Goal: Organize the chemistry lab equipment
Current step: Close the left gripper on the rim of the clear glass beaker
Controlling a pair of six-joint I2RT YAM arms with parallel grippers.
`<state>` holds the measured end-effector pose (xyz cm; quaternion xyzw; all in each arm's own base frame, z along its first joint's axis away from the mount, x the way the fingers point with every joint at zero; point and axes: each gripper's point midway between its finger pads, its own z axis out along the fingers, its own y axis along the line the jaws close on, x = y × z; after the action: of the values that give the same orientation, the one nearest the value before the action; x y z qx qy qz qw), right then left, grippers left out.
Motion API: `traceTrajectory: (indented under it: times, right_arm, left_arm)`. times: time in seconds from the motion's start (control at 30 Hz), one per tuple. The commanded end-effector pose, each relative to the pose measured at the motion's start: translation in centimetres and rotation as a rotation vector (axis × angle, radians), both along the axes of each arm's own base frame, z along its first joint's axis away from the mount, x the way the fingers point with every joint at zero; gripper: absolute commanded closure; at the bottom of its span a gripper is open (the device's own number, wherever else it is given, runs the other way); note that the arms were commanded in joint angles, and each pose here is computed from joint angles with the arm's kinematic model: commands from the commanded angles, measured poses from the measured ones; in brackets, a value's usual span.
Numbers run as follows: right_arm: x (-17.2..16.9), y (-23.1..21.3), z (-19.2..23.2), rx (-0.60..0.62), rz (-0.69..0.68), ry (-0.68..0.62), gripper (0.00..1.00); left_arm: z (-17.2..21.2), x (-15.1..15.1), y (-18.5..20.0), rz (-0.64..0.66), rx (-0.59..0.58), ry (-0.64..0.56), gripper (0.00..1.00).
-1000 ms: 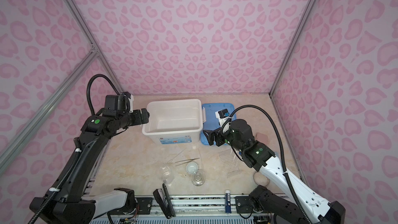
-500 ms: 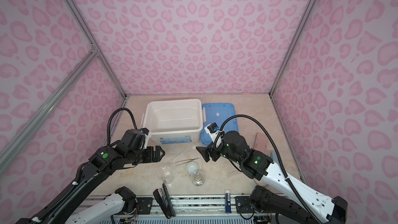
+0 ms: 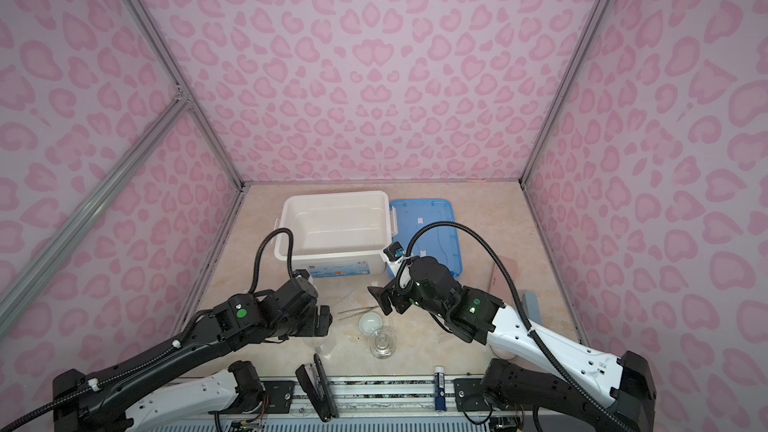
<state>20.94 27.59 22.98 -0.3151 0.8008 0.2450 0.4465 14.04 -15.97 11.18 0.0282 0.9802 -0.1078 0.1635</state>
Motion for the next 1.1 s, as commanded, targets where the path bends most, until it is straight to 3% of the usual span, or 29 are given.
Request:
traceTrajectory:
  times: [0.0, 0.1, 0.53, 1.07]
  right_arm:
    - [0.4, 0.1, 0.1, 0.006, -0.018, -0.018, 0.02]
    - [0.4, 0.3, -0.2, -0.005, -0.016, -0.013, 0.02]
    - [0.6, 0.7, -1.0, -0.022, -0.009, 0.001, 0.02]
    - [0.7, 0.8, -1.5, -0.043, -0.009, 0.003, 0.02]
  left_arm:
    - [-0.7, 0.4, -0.7, 0.063, -0.05, -0.01, 0.03]
    - [-0.8, 0.3, -1.2, 0.055, -0.063, -0.01, 0.03]
    - [-2.5, 0.0, 0.1, 0.042, 0.126, 0.006, 0.01]
    - [-2.5, 0.0, -0.2, 0.06, 0.097, 0.004, 0.21]
